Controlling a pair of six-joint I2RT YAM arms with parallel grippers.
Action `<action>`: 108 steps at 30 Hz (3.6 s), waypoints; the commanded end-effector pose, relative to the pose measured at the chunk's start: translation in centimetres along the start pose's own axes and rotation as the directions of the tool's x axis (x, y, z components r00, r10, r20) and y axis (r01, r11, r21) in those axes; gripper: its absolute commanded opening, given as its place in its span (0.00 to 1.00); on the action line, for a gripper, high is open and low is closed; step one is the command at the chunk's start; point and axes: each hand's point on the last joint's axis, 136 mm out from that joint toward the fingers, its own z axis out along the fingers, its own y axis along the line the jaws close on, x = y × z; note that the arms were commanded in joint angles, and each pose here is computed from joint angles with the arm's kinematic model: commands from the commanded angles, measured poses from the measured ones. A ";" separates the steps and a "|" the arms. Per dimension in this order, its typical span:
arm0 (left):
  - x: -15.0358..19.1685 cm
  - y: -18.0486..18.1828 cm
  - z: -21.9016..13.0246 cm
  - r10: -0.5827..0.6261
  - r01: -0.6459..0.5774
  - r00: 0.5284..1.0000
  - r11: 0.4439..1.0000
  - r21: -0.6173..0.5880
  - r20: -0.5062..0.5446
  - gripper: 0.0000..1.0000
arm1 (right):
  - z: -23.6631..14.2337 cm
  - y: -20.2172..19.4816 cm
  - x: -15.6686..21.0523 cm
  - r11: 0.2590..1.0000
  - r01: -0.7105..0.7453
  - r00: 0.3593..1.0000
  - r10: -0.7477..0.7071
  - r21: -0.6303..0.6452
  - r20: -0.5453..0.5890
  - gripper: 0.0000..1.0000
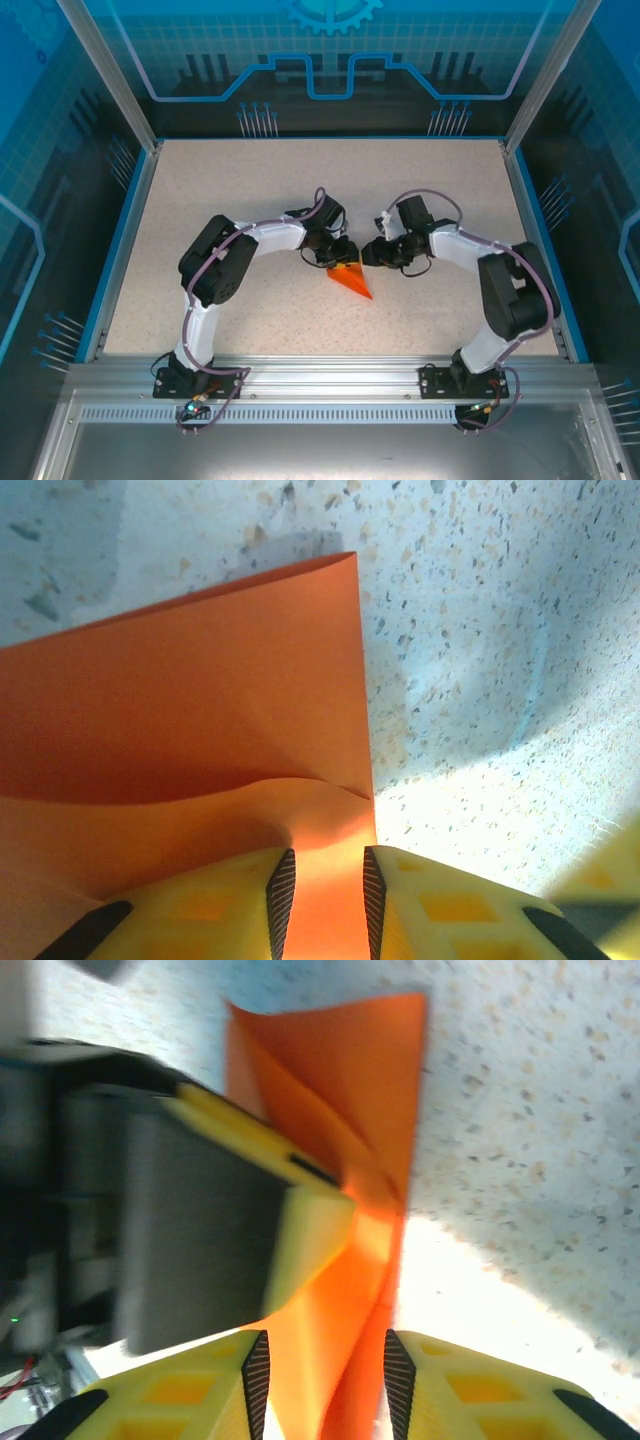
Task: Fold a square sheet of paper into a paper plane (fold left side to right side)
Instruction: Fourth fold the wing at the center of the table.
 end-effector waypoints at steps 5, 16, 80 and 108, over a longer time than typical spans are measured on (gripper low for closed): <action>2.3 4.1 1.7 -0.063 0.056 0.996 0.990 -0.127 -0.055 0.31 | 0.2 3.4 4.8 0.981 -0.026 0.994 0.004 -0.192 -0.111 0.35; 2.4 4.0 1.7 -0.061 0.053 0.997 0.991 -0.126 -0.057 0.31 | 3.3 2.2 6.9 0.989 -0.045 0.976 0.013 -0.142 -0.215 0.33; 2.3 4.9 2.6 -0.069 0.059 0.996 0.986 -0.155 -0.062 0.29 | 0.5 -5.1 21.2 0.919 -0.263 0.839 0.368 0.292 -0.401 0.17; 2.2 3.8 2.4 -0.050 0.041 0.997 0.989 -0.140 -0.061 0.29 | 4.0 0.7 5.6 0.985 -0.151 0.986 0.156 0.078 -0.063 0.18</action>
